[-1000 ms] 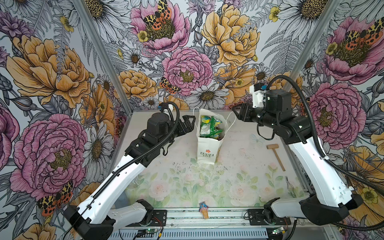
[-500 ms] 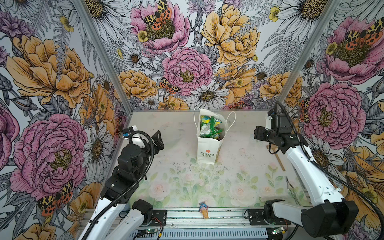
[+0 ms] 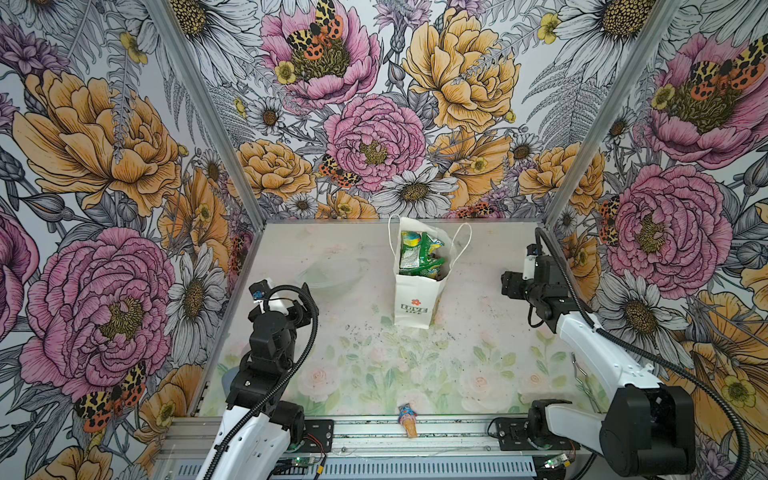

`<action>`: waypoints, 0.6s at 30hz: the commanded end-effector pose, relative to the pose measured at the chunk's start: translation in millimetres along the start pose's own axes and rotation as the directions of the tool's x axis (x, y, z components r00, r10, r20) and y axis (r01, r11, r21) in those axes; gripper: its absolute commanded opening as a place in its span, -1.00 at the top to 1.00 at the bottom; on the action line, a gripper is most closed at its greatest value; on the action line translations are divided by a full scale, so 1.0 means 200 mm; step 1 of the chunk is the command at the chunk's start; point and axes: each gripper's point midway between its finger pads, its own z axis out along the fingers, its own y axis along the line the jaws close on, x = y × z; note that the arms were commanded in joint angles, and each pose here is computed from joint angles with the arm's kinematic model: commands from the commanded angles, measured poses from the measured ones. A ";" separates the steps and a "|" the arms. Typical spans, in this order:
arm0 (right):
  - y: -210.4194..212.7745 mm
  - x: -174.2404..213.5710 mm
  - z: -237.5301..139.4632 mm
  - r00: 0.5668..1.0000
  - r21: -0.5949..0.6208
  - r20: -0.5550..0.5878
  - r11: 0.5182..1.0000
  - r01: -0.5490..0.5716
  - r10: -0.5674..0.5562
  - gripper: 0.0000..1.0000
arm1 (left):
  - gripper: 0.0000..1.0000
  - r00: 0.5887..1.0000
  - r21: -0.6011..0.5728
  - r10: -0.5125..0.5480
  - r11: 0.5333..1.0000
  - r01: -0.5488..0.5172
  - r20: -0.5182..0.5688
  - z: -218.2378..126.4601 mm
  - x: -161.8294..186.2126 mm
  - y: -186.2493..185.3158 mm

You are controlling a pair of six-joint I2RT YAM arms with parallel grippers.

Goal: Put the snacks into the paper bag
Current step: 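Open the right gripper and withdraw it while the left gripper releases the bag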

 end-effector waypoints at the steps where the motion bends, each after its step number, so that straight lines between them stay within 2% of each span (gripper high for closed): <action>1: 0.00 -0.09 0.05 0.992 -0.020 0.127 1.000 0.006 -0.003 -0.56 | -0.98 0.997 -0.020 -0.005 1.000 0.007 0.071 -0.01 -0.05 0.04; 10: -0.08 -0.04 0.14 0.964 0.040 0.260 0.998 0.046 -0.055 -0.59 | -0.98 0.986 0.008 0.010 1.000 -0.011 0.166 0.04 0.02 0.07; 15: -0.13 -0.04 0.23 0.955 0.061 0.294 0.998 0.022 -0.039 -0.60 | -0.98 0.984 -0.039 0.052 0.998 -0.046 0.169 0.10 0.09 0.14; 18: -0.19 -0.07 0.27 0.952 0.134 0.305 0.991 -0.013 -0.029 -0.59 | -0.98 0.979 -0.069 0.084 0.995 -0.073 0.183 0.13 0.11 0.18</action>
